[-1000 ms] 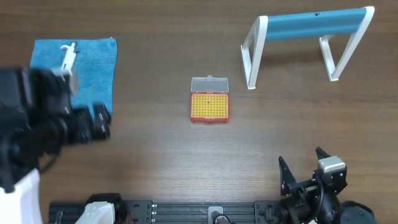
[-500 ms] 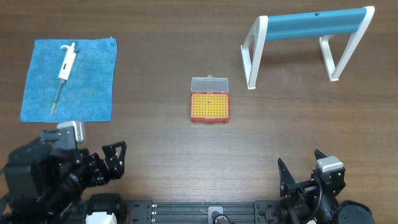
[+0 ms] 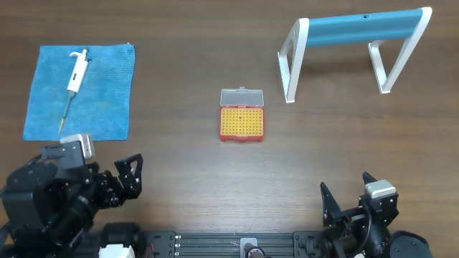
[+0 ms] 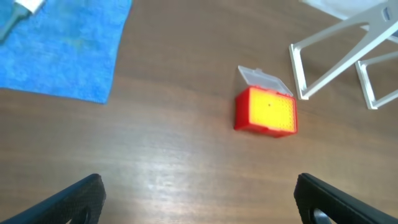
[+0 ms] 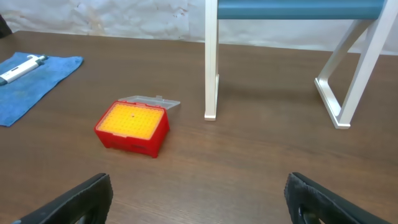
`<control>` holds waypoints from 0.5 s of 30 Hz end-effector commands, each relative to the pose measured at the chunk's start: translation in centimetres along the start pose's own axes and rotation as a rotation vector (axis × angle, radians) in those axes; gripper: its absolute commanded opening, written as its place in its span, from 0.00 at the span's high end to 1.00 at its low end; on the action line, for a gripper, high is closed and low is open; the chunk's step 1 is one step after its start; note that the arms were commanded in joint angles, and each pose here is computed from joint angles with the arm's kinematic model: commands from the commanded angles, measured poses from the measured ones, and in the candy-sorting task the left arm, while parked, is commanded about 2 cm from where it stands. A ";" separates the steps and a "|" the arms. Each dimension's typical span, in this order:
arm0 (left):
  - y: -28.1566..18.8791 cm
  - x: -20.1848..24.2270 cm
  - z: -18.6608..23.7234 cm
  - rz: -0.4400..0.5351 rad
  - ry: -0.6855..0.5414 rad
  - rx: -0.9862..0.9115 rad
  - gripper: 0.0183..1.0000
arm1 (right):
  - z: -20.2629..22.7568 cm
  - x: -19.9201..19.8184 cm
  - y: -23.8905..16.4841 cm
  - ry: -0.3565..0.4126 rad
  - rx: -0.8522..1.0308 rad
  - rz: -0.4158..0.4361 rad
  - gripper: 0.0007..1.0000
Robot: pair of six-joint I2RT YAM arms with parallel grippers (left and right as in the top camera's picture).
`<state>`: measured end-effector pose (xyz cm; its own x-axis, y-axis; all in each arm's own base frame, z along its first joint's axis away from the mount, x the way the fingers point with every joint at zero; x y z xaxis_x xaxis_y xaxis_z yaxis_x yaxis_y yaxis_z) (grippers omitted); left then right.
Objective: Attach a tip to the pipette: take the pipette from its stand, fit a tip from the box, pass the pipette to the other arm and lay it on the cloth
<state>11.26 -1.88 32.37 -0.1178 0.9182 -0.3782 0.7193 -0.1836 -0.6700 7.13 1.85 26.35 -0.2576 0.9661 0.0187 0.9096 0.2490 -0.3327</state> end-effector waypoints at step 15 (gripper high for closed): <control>8.4 2.9 -0.2 0.216 0.184 -0.923 0.02 | 0.0 -0.2 -0.1 0.014 -0.012 0.012 0.10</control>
<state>16.42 -1.15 27.93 0.1607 0.9442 -0.2875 0.9796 -0.1169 0.1636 7.15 1.86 26.30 -0.2575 0.9661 0.0190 0.9091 0.2488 -0.3341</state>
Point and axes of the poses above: each gripper's point midway between its finger pads, its own y axis out along the fingers, its own x axis along the line the jaws close on, z = x × y, the point moved 6 cm from there along -y, back along the fingers, and after that the axes turned 2 degrees about -y, right-handed, at the moved point
